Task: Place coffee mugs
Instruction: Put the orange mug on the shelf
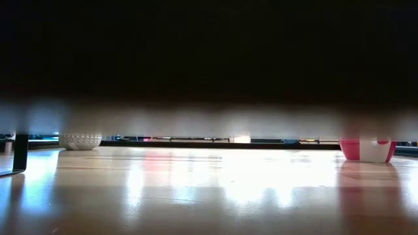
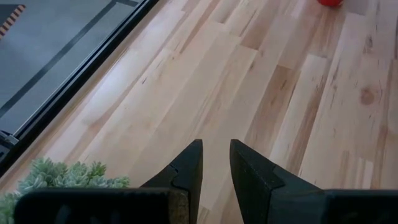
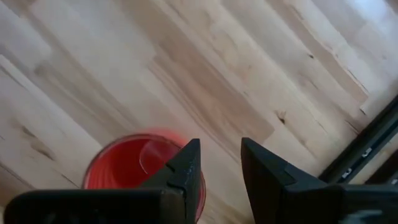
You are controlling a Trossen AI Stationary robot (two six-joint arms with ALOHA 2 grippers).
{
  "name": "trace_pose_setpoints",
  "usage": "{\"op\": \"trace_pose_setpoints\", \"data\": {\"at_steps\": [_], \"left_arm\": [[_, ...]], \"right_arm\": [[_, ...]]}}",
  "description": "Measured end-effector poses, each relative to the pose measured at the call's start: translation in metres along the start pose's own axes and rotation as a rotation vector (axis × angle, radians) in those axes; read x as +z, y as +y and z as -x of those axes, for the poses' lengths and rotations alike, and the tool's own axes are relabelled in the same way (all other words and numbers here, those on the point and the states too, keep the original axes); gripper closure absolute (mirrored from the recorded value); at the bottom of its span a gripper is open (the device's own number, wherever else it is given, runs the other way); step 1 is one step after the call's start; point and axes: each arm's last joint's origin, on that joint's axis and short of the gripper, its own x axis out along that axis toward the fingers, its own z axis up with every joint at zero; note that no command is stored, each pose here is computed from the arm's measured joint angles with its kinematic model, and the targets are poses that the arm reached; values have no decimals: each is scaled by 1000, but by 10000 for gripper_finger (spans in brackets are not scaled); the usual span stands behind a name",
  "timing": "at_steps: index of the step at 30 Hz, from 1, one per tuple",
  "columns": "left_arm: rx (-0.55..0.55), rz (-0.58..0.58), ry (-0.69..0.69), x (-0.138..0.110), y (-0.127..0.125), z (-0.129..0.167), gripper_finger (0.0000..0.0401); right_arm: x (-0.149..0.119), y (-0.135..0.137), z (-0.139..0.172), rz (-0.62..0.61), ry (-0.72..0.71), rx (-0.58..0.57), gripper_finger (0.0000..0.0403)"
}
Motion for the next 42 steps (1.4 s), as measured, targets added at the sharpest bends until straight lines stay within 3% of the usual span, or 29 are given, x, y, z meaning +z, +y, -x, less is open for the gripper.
{"op": "trace_pose_setpoints", "data": {"at_steps": [5, 10, 21, 42], "left_arm": [[0, -2, 1, 0, 0, 0, 330], [-1, -2, 2, 0, 0, 0, 330], [-4, -19, 3, 0, 0, 0, 330], [-4, -19, 3, 0, 0, 0, 330]], "right_arm": [[-3, 13, -8, 155, 45, -20, 311], [-11, 25, -8, 306, 52, 35, 311], [-31, 19, -38, 226, 117, -57, 311], [-23, 27, -39, 258, 37, 20, 311]]}}
